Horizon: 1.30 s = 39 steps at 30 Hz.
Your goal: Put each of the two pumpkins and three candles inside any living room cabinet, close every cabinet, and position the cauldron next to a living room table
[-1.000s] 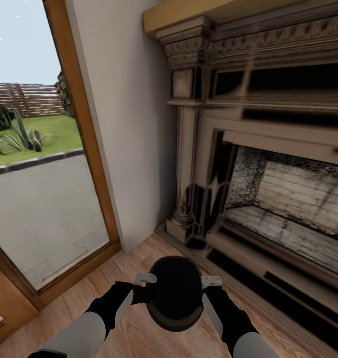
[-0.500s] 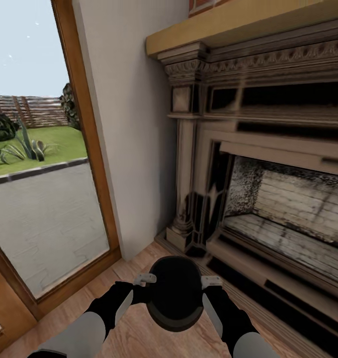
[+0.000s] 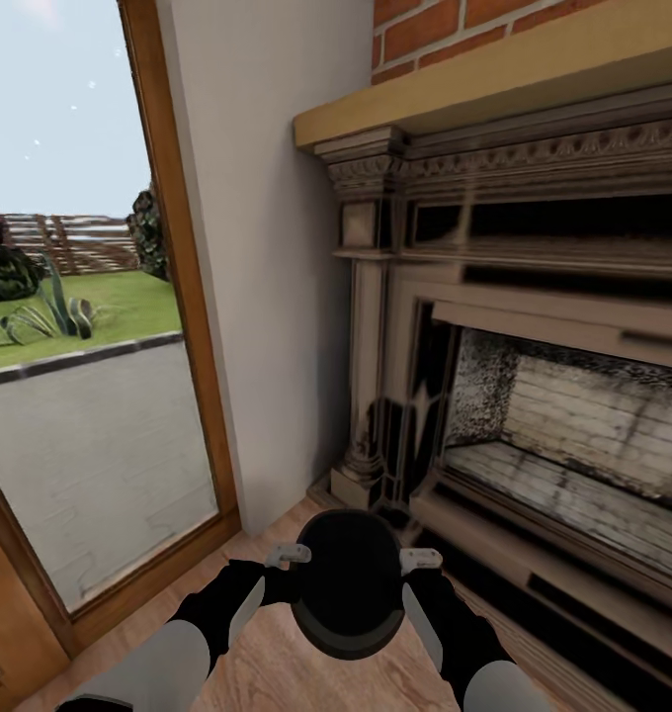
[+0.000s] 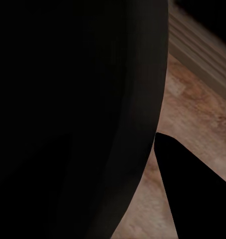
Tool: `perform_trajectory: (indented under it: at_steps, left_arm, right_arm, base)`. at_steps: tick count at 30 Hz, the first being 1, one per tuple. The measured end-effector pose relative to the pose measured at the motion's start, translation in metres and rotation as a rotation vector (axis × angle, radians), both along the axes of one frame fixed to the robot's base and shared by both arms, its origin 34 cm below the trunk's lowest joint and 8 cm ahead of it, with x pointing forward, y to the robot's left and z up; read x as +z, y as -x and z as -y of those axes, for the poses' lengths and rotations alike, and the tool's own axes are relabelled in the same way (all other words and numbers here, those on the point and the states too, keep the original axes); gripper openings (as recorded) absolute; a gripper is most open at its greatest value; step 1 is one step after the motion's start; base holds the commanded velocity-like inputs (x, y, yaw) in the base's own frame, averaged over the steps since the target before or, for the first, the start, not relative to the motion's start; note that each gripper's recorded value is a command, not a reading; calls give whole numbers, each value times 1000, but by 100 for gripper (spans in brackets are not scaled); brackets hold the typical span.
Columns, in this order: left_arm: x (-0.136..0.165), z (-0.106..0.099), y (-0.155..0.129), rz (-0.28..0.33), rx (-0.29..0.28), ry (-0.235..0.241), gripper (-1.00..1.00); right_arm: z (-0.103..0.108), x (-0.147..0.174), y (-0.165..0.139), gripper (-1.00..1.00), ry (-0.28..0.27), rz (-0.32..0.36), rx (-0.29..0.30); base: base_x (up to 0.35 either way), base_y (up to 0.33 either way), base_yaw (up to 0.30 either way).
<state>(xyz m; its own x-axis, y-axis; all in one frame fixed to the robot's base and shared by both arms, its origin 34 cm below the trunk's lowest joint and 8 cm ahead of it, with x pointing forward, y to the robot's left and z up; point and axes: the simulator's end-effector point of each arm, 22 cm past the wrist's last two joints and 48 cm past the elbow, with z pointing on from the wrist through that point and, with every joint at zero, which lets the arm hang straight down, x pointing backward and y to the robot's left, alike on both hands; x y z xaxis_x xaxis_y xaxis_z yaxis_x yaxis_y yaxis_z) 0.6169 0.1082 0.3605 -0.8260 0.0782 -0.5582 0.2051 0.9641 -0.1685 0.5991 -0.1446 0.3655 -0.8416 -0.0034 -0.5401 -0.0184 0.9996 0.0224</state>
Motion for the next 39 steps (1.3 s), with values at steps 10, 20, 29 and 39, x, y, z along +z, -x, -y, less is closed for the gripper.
perform_trajectory:
  at_steps: [10,20,29,39]
  left_arm:
    - [22,0,-6,4,0,0,-100]
    - [45,0,-12,3,0,0,-100]
    - [65,0,-17,2,1,1,-100]
    - [80,0,-20,1,0,1,-100]
  right_arm:
    - [0,22,-6,-100,0,4,0]
    - [0,45,-12,-100,0,3,0]
    - [0,65,-17,-100,0,3,1]
    - [0,80,-20,-100,0,2,0]
  base:
    - [0,0,0]
    - [0,0,0]
    - [0,0,0]
    - [0,0,0]
